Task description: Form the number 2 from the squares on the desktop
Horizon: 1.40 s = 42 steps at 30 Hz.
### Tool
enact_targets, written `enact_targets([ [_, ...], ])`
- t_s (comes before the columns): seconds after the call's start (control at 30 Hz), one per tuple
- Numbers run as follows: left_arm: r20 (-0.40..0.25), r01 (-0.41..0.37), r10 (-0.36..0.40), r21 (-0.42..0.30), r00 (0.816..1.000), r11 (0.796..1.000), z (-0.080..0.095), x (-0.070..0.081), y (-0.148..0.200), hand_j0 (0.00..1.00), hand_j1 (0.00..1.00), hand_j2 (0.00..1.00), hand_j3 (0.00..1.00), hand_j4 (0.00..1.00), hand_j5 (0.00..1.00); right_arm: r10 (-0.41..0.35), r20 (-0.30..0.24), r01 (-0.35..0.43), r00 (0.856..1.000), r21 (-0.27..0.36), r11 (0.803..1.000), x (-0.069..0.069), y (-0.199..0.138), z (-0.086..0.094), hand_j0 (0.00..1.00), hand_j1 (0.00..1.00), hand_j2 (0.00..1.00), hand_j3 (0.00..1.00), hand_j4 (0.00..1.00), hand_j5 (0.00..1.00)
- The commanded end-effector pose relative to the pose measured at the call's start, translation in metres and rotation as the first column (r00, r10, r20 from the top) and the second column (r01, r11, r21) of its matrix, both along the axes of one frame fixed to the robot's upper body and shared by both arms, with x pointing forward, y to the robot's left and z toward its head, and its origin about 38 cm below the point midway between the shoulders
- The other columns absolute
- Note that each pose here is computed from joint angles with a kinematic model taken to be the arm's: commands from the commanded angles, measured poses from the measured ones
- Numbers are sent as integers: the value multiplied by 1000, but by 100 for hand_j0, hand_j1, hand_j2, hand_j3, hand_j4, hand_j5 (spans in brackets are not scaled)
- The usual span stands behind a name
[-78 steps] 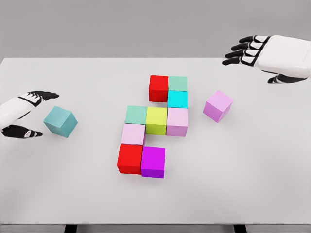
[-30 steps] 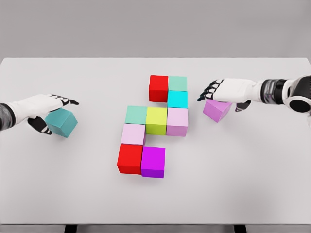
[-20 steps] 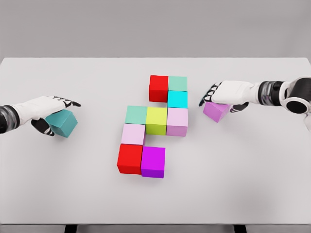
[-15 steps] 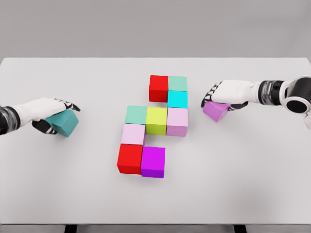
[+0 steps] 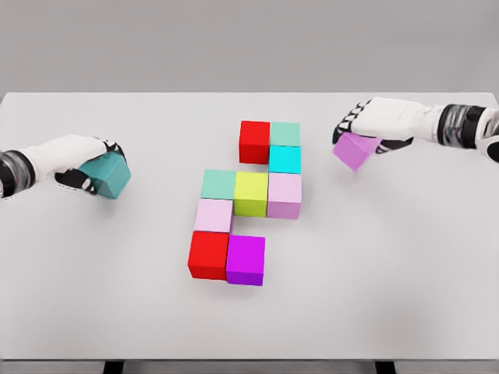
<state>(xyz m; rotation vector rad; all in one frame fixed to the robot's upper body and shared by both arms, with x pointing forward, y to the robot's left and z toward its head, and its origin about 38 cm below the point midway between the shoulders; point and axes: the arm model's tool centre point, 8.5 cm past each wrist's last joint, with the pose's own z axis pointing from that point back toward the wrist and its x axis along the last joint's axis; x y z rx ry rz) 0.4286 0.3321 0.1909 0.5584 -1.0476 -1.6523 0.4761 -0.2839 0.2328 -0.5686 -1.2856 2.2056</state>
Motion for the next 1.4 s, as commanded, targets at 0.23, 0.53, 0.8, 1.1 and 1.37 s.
enact_targets([
  [0.23,-24,-234,233,-150,972,961,9,29,-37,46,46,46,46,46,46,99,62,-102,993,47,994,-51,-16,55,55,55,55,55,55,55],
  [0.53,-35,-238,236,-195,971,952,12,43,-64,40,40,40,40,40,40,210,-75,-206,975,58,977,-99,-10,40,57,57,57,57,57,57],
  [0.8,37,-262,274,-188,961,947,18,66,-111,40,40,40,40,40,40,270,-208,-264,940,56,963,-112,10,-4,57,57,57,57,57,57],
  [1.1,37,-260,269,-159,962,952,-3,77,-160,40,40,40,40,40,40,339,-248,-330,908,78,941,-116,38,-21,56,56,56,56,56,56],
  [1.37,32,-254,260,-133,965,958,-17,78,-191,40,40,40,40,40,40,384,-251,-374,888,89,923,-116,56,-24,57,57,57,57,57,57],
])
